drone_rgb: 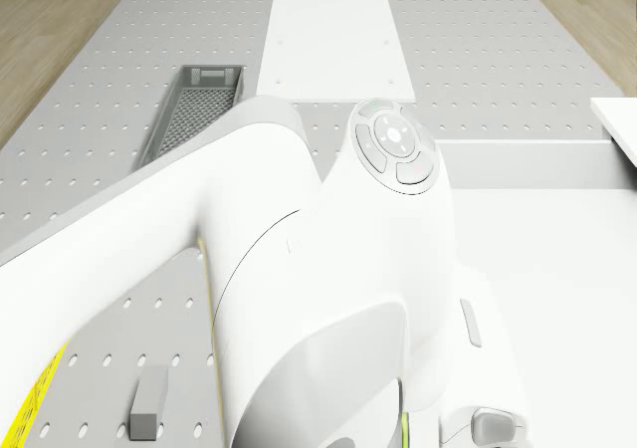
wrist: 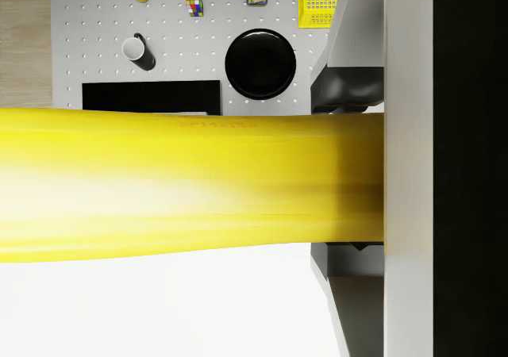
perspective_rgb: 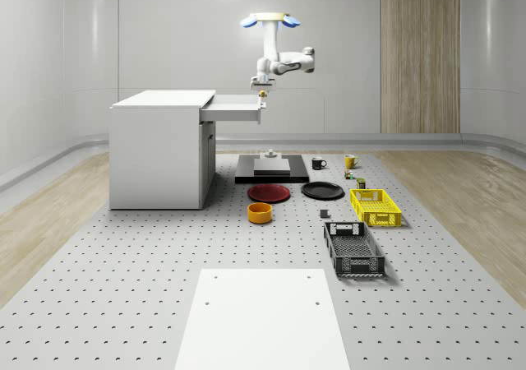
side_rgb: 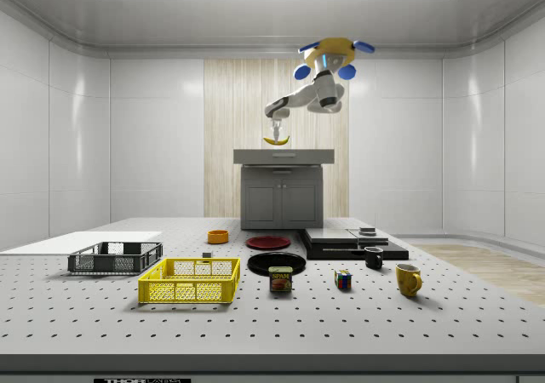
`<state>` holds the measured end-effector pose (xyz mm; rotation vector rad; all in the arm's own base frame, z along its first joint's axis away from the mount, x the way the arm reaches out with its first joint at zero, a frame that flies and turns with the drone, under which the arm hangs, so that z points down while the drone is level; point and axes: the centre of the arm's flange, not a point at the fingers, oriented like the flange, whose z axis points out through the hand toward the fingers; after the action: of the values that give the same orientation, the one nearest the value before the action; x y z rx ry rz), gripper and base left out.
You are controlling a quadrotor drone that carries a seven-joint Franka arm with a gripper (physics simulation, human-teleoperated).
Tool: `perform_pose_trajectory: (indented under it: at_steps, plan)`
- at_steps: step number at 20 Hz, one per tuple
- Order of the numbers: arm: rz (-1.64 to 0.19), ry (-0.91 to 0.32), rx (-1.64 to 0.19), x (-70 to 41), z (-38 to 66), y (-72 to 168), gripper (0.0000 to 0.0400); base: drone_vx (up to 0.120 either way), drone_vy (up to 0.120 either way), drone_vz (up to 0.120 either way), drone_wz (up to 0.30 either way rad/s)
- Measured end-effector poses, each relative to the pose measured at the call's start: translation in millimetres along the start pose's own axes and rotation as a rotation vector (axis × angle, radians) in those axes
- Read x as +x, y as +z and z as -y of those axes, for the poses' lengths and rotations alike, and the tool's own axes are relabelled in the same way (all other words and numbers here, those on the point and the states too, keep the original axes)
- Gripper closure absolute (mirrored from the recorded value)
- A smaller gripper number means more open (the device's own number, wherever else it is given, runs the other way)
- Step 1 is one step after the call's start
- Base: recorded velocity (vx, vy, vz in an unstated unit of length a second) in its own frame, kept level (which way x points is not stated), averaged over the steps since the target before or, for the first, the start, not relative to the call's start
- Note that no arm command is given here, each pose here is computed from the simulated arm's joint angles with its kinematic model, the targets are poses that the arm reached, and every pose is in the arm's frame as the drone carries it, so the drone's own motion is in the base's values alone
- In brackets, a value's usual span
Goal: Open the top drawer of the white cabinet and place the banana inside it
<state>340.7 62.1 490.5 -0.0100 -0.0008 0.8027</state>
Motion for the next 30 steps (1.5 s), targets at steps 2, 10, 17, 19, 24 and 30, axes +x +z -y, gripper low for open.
perform_pose_trajectory:
  at_steps: [2,10,17,19,24,30]
  plan:
    - [0.000,0.000,0.000,0.0,0.0,0,0.0200,0.000,-0.120,0.000,0.000]
    - [0.000,0.000,0.000,0.0,0.0,0,0.0200,0.000,-0.120,0.000,0.000]
    - [0.000,0.000,0.000,0.0,0.0,0,0.0200,0.000,-0.120,0.000,0.000]
    - [0.000,0.000,0.000,0.0,0.0,0,0.0200,0.000,-0.120,0.000,0.000]
    - [0.000,0.000,0.000,0.0,0.0,0,0.0200,0.000,-0.120,0.000,0.000]
    - [0.000,0.001,0.000,0.0,0.0,15,0.0200,0.000,-0.007,0.000,0.000]
